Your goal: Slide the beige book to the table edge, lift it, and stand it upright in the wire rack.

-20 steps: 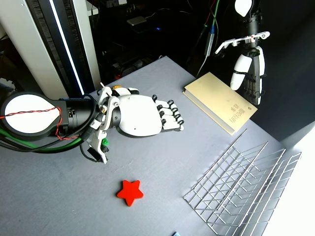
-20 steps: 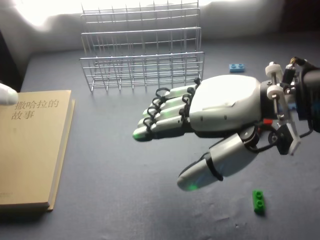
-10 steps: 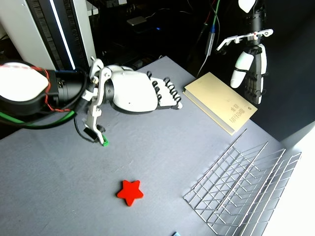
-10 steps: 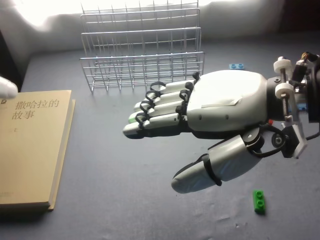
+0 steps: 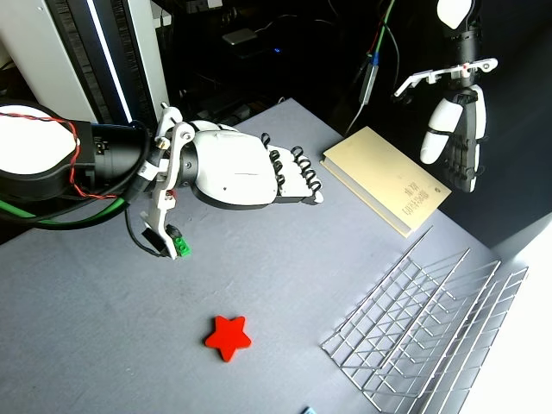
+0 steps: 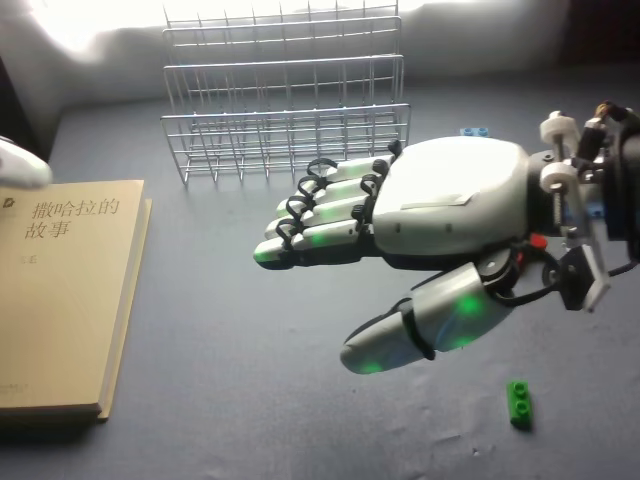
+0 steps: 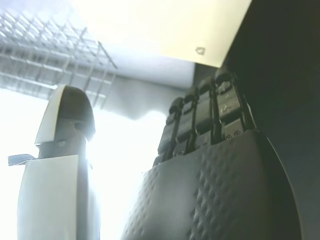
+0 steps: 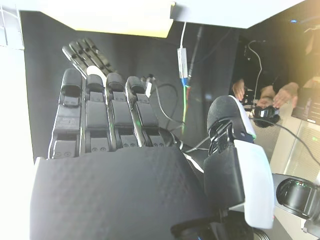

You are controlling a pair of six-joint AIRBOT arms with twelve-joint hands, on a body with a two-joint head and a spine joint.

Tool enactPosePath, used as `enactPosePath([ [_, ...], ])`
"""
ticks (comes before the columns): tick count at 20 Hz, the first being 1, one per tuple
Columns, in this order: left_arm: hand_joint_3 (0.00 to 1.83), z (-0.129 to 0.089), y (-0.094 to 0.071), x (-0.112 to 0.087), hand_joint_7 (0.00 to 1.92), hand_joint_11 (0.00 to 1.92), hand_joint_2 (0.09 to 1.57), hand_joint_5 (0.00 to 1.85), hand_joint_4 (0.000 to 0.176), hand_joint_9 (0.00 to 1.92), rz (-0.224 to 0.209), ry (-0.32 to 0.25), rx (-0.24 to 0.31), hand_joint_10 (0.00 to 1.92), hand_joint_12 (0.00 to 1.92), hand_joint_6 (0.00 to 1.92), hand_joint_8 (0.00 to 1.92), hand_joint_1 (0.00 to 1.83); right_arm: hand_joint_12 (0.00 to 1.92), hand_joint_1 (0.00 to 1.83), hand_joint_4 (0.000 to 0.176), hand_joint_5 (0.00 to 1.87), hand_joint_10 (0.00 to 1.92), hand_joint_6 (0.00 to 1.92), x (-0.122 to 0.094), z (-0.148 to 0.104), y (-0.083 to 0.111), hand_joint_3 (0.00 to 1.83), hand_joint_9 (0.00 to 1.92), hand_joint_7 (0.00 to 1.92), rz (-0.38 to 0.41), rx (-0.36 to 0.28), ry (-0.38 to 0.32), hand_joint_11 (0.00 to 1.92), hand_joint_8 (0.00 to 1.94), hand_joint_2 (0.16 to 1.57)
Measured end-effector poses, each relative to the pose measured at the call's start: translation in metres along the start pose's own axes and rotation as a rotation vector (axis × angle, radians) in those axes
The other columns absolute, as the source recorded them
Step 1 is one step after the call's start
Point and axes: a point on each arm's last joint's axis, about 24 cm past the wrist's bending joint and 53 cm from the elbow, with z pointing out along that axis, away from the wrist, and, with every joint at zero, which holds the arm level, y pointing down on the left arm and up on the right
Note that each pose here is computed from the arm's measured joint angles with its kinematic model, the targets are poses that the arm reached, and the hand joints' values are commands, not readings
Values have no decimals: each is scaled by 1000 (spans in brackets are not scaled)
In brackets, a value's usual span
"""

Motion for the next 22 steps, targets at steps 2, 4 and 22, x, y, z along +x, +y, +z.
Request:
enactPosePath([
  [2,0,4,3,4,0,26,1147,0,0,0,-8,5,6,0,16,0,0,886,417,0,0,122,2,1,2,2,3,0,100,114,0,-10,5,0,1,1172],
  [4,0,3,-7,-15,0,31,1135,0,0,0,-31,-34,48,0,21,0,0,879,406,0,0,139,1,4,1,1,2,1,101,122,1,-6,3,0,2,1179],
  [22,2,12,14,-73,0,0,1131,0,0,1,-128,-165,64,0,209,0,0,863,386,0,0,120,0,0,-4,-3,18,0,87,103,-13,-54,-3,0,0,1175],
])
